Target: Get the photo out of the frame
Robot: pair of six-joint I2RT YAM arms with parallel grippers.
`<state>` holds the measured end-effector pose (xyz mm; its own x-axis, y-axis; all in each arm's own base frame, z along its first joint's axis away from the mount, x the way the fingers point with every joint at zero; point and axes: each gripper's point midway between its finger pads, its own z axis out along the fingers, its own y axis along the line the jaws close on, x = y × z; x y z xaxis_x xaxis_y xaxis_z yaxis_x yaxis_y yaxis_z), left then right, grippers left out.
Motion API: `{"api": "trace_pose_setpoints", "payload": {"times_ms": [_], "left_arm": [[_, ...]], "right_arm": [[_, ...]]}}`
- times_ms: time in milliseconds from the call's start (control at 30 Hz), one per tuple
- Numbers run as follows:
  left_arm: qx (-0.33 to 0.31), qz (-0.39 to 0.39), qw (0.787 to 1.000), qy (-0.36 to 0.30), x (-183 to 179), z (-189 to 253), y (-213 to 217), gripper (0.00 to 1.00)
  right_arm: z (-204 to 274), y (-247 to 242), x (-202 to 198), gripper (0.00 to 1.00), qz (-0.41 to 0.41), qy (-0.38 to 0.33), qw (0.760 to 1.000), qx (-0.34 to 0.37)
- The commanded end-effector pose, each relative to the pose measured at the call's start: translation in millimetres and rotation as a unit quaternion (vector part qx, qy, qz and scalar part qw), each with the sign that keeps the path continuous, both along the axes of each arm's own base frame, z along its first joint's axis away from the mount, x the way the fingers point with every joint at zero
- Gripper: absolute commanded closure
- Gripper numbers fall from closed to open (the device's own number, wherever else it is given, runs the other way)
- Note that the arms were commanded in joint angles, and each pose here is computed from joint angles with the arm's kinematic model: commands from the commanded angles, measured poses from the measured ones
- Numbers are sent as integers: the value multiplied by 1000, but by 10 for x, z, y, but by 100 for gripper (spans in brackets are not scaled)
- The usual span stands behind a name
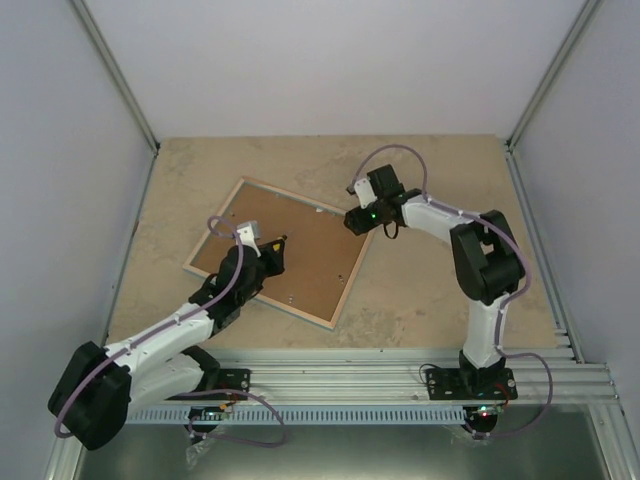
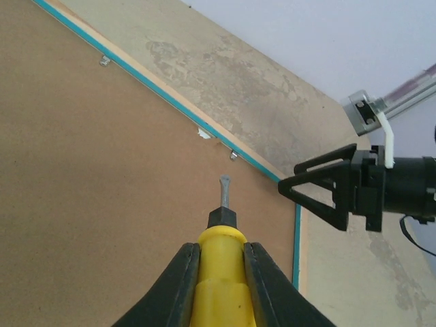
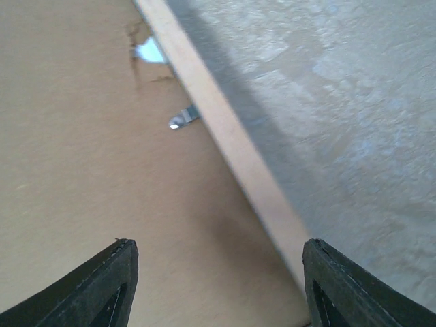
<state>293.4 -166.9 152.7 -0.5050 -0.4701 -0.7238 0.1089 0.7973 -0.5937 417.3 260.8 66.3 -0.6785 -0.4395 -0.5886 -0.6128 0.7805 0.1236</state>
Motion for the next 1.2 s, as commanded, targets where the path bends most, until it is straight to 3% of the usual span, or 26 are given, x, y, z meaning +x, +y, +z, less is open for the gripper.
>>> {"api": "trace_pose_setpoints", "payload": {"times_ms": [0, 333, 833, 1167], "left_arm": [[0, -7, 1000, -11, 36, 59, -31, 100], [2, -22, 1000, -4, 58, 8, -105, 100], [-1, -33, 999, -8, 48, 43, -141, 100], [-3, -42, 999, -11, 39, 65, -171, 100]], "right_arm": [[-73, 5, 181, 33, 38, -11, 999, -3], [-374, 76, 317, 39, 74, 13, 997, -16], [-500, -91, 294, 78, 45, 20, 998, -36], [-486, -326, 169, 94, -19, 24, 998, -46]]}}
